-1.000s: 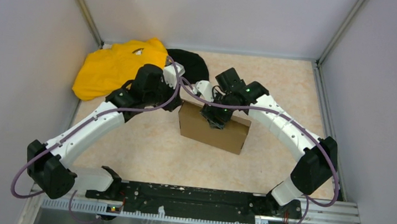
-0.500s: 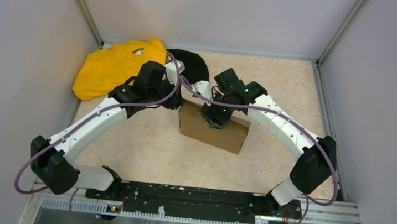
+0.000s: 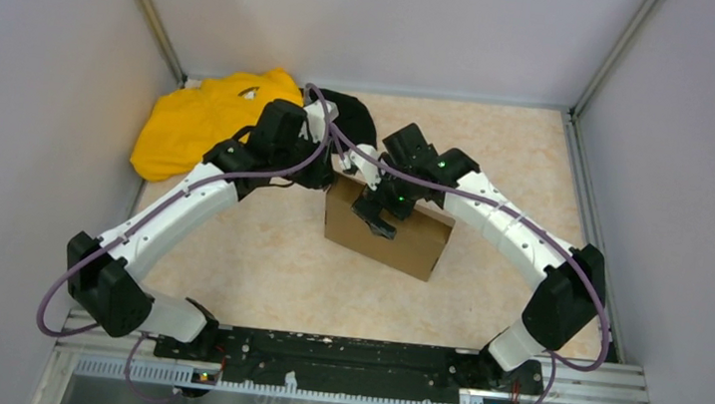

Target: Fold the paper box

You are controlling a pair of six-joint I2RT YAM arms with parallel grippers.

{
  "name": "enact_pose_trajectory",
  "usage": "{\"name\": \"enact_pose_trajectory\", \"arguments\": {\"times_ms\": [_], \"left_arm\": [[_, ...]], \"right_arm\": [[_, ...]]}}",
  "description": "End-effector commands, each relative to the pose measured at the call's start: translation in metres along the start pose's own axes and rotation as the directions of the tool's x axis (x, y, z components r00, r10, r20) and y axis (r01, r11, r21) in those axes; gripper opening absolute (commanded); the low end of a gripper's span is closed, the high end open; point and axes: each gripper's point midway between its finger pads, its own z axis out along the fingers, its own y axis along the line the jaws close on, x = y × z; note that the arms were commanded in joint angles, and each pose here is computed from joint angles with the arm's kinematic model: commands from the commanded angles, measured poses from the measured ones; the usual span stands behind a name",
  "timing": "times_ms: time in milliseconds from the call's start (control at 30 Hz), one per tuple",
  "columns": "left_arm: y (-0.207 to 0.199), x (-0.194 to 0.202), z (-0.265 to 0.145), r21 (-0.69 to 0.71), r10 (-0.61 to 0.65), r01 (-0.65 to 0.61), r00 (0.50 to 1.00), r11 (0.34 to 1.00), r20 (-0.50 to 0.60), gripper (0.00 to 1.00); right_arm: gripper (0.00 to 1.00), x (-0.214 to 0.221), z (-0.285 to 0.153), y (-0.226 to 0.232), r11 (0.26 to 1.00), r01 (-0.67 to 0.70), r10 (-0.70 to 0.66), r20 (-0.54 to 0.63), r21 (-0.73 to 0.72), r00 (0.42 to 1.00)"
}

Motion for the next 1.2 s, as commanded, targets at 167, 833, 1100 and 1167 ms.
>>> {"name": "enact_pose_trajectory", "arguments": {"times_ms": [167, 833, 1100, 1167], "left_arm": [[-0.007, -0.007, -0.004, 0.021, -0.019, 0.019, 1.0, 1.0, -0.011, 0.26], [-0.004, 0.003, -0.024, 0.001, -0.005, 0.006, 1.0, 1.0, -0.03, 0.26], [0.001, 0.005, -0.03, -0.02, 0.008, -0.009, 0.999, 1.0, -0.046, 0.27], [0.003, 0.004, -0.033, -0.026, 0.015, -0.016, 0.999, 1.0, -0.046, 0.27]], "right_arm": [[0.99, -0.039, -0.02, -0.008, 0.997, 0.025, -0.035, 0.135, 0.072, 0.99], [0.99, -0.043, -0.085, -0.031, 0.983, -0.127, 0.044, 0.501, 0.134, 0.865], [0.99, -0.014, -0.106, -0.036, 0.967, -0.227, 0.103, 0.642, 0.114, 0.76], [0.98, -0.007, -0.102, -0.029, 0.971, -0.219, 0.107, 0.645, 0.096, 0.757]]}}
